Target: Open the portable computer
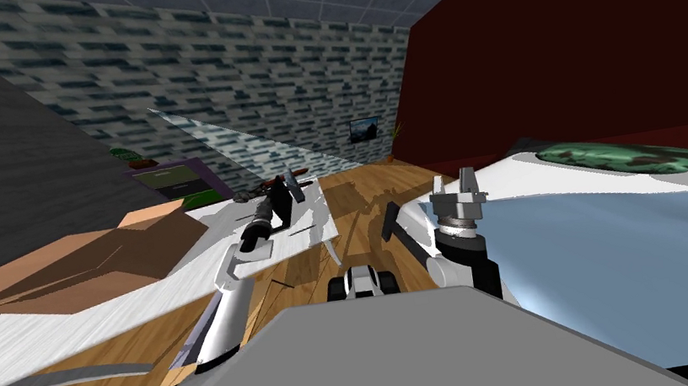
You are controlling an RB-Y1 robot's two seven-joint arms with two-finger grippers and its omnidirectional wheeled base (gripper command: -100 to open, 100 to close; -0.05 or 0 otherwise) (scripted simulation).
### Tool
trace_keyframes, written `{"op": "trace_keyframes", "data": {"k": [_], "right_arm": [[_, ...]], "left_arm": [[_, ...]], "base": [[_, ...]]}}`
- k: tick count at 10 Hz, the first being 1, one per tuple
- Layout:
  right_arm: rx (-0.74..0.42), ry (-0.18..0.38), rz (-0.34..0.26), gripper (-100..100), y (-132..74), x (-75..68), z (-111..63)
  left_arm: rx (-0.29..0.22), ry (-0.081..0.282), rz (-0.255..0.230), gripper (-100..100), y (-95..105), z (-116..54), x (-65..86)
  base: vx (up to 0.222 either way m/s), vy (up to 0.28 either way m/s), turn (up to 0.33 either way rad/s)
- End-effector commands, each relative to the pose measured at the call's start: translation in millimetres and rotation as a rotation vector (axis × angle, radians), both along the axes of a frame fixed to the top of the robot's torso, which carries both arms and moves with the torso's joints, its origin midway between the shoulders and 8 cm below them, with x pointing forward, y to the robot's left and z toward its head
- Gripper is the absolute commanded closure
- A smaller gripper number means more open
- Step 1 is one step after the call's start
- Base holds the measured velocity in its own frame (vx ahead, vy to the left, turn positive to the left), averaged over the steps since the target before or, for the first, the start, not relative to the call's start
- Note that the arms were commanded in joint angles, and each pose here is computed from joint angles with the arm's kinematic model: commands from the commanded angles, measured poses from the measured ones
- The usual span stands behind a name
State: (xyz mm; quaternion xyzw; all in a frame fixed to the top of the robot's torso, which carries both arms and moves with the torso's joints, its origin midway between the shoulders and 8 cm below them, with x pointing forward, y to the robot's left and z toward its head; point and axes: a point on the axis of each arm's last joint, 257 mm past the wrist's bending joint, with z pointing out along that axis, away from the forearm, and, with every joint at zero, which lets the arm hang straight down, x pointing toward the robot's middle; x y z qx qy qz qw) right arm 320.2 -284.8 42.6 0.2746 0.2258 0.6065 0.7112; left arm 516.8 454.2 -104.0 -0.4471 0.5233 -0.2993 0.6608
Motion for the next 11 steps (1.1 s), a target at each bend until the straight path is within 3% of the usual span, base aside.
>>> {"op": "trace_keyframes", "data": {"k": [1, 3, 4, 5, 6, 8, 9, 10, 11], "right_arm": [[0.000, 0.000, 0.000, 0, 0, 0.0, 0.0], [0.000, 0.000, 0.000, 0, 0, 0.0, 0.0], [0.000, 0.000, 0.000, 0, 0, 0.0, 0.0], [0.000, 0.000, 0.000, 0, 0, 0.0, 0.0], [0.000, 0.000, 0.000, 0, 0, 0.0, 0.0], [0.000, 0.000, 0.000, 0, 0, 0.0, 0.0], [0.000, 0.000, 0.000, 0, 0, 0.0, 0.0], [0.000, 0.000, 0.000, 0, 0, 0.0, 0.0], [0.000, 0.000, 0.000, 0, 0, 0.0, 0.0]], "left_arm": [[-0.044, -0.029, -0.058, 100, -17.4, 2.0, 23.6], [-0.062, 0.015, -0.034, 100, -5.6, -21.2, 31.5], [-0.063, 0.015, -0.034, 100, -5.5, -21.6, 31.5], [-0.091, -0.037, -0.098, 100, -27.7, -4.0, 49.8], [-0.097, -0.038, -0.096, 100, -26.8, -2.7, 57.6], [-0.109, 0.009, -0.072, 100, -15.5, -28.1, 57.6], [-0.133, -0.050, -0.137, 100, -38.6, -5.1, 75.4], [-0.137, -0.051, -0.135, 100, -38.2, -3.2, 81.4], [-0.143, -0.029, -0.123, 100, -32.7, -14.9, 82.4]], "base": [[-0.055, -0.003, 0.191], [-0.034, -0.007, 0.044], [0.003, 0.005, -0.019], [-0.040, -0.004, 0.188], [-0.054, -0.013, 0.100], [-0.016, -0.003, -0.016], [-0.048, -0.002, 0.172], [-0.055, -0.008, 0.108], [-0.024, -0.006, -0.009]]}}
